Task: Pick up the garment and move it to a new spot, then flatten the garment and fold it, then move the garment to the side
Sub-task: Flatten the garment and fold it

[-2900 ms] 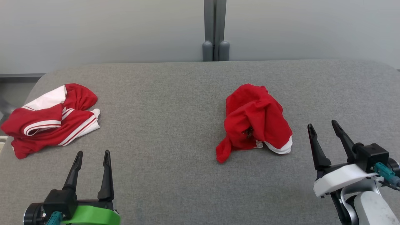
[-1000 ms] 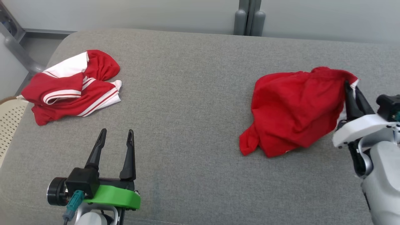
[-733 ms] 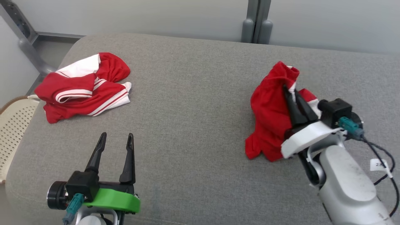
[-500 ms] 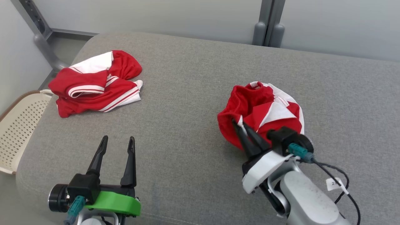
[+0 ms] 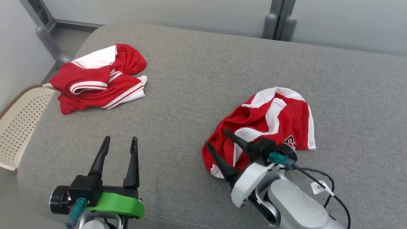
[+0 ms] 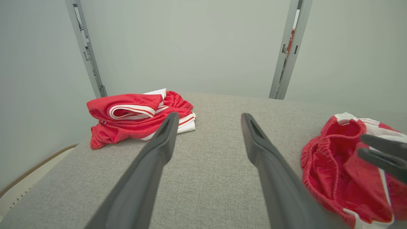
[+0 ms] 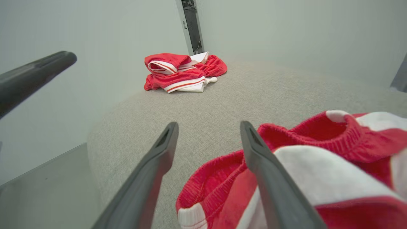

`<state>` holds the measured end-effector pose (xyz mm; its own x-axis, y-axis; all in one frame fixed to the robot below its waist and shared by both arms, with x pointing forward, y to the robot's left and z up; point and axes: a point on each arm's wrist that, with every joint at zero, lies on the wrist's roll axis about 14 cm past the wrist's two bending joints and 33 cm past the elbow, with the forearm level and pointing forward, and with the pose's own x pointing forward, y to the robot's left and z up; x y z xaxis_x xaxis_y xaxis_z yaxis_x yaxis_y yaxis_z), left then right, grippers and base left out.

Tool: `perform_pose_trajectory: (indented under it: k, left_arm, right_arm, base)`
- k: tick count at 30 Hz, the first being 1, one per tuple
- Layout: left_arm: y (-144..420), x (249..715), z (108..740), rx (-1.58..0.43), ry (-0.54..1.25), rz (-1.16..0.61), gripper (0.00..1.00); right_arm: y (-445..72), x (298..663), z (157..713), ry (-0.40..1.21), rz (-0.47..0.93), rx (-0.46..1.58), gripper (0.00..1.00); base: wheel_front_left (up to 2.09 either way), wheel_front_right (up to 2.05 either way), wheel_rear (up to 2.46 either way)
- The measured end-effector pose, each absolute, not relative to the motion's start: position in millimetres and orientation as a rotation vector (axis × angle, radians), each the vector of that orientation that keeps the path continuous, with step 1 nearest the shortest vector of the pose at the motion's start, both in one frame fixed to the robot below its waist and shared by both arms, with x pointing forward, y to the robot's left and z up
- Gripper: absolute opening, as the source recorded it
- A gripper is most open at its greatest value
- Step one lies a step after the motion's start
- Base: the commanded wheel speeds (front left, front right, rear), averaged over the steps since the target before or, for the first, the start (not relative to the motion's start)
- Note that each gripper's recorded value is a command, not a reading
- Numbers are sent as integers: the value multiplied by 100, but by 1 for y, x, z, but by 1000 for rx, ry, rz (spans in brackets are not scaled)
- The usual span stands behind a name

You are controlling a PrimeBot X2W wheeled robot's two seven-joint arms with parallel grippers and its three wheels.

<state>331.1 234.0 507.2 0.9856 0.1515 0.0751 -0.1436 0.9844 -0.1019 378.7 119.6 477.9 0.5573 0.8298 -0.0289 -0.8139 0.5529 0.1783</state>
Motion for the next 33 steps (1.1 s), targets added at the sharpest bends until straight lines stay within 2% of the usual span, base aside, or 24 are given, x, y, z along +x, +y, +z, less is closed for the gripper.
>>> perform_pose_trajectory:
  k: [3,7,12,19,26,33]
  left_arm:
    - [232,334,508,-98,-86,142,100]
    - [227,338,509,-101,-91,125,100]
    - [221,341,510,-110,-93,106,100]
    - [221,342,509,-125,-90,120,100]
    - [226,341,507,-140,-81,152,100]
    - [231,339,503,-145,-67,183,100]
  right_arm:
    - [105,402,502,30,918,157,100]
    - [57,441,517,-44,800,73,100]
    - [16,476,531,-78,697,-2,100]
    - [3,500,506,72,681,-99,100]
    - [3,505,460,306,710,-154,100]
    - [13,504,434,439,763,-174,100]
  base:
    - [0,0,0]
    - [0,0,0]
    - [0,0,0]
    - [0,0,0]
    - [0,0,0]
    - [0,0,0]
